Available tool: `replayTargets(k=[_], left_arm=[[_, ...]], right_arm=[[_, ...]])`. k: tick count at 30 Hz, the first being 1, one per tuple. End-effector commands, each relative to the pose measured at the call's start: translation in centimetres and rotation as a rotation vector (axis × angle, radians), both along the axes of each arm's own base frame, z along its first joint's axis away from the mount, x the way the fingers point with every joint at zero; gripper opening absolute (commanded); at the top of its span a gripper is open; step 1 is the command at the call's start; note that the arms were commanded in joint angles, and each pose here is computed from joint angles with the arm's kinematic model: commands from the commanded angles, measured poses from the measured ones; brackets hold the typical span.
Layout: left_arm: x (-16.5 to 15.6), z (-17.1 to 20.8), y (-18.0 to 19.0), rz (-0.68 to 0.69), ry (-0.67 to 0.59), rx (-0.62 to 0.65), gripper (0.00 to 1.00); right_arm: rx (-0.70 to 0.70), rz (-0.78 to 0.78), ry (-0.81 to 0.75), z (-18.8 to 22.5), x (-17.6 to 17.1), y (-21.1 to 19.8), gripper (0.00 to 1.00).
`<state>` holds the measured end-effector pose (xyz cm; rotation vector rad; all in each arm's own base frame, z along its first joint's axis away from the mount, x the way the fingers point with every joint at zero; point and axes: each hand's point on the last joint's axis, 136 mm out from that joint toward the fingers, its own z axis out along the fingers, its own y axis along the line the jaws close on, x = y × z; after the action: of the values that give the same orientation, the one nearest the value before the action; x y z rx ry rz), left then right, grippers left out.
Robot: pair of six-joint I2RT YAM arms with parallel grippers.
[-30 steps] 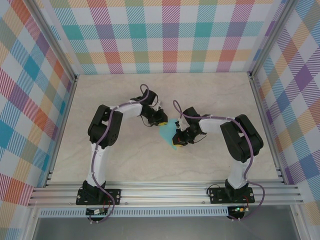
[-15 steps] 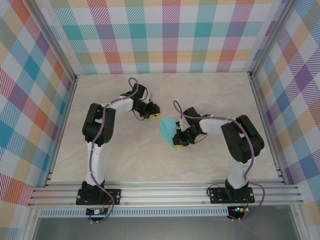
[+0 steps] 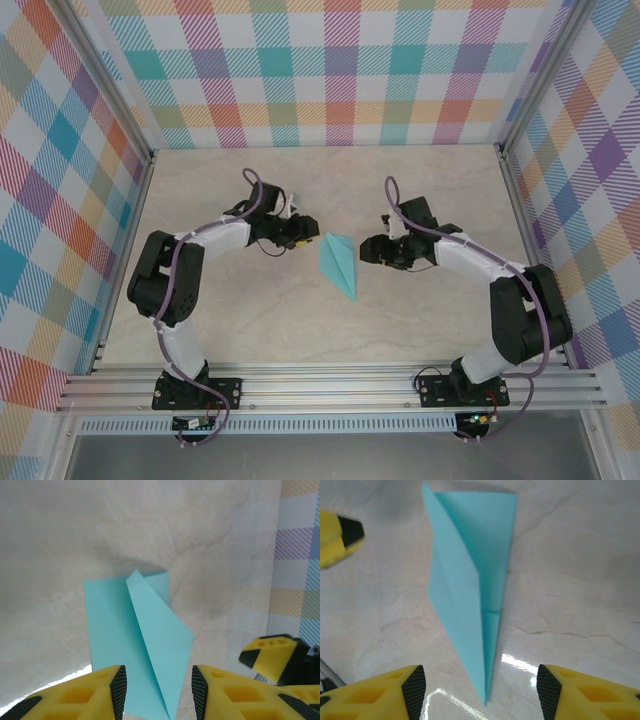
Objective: Fold a paper plane with a square sheet of paper (fold left side to right side)
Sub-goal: Fourth fold the wing at the center of the table, then turn over the paper at the center of the table.
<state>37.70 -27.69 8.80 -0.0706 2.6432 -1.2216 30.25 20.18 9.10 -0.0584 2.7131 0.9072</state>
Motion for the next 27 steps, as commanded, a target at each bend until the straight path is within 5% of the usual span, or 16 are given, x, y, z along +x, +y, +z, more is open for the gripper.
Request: replayTargets(k=[1,11,18,25,27], left_arm=[[-0.8,-1.8,-2.9,-0.043,0.035,-0.039,0.41],[-0.2,-4.4,-6.0,-0.082,0.088,-0.062,0.32],[0.8,-2.4,-7.2,-0.106,0.049,-0.118,0.13],[2.3,6.3,-7.0,-0.124,-0.147,-0.190,0.00],[2.7,10.2,-6.5,-0.126,-0.237,-0.205,0.00]], right_arm=[[-0.002,-0.024,-0.013,0.0,-0.2,-0.4,0.65],[0.037,-0.028,0.008,-0.4,-1.2,-0.3,0.66],[0.172,-0.038,-0.042,1.7,-1.2,-0.1,0.75],[0.422,-0.073,-0.104,5.9,-0.5,-1.3,1.00],[0.479,-0.083,-0.143,7.5,-0.2,-1.8,1.00]])
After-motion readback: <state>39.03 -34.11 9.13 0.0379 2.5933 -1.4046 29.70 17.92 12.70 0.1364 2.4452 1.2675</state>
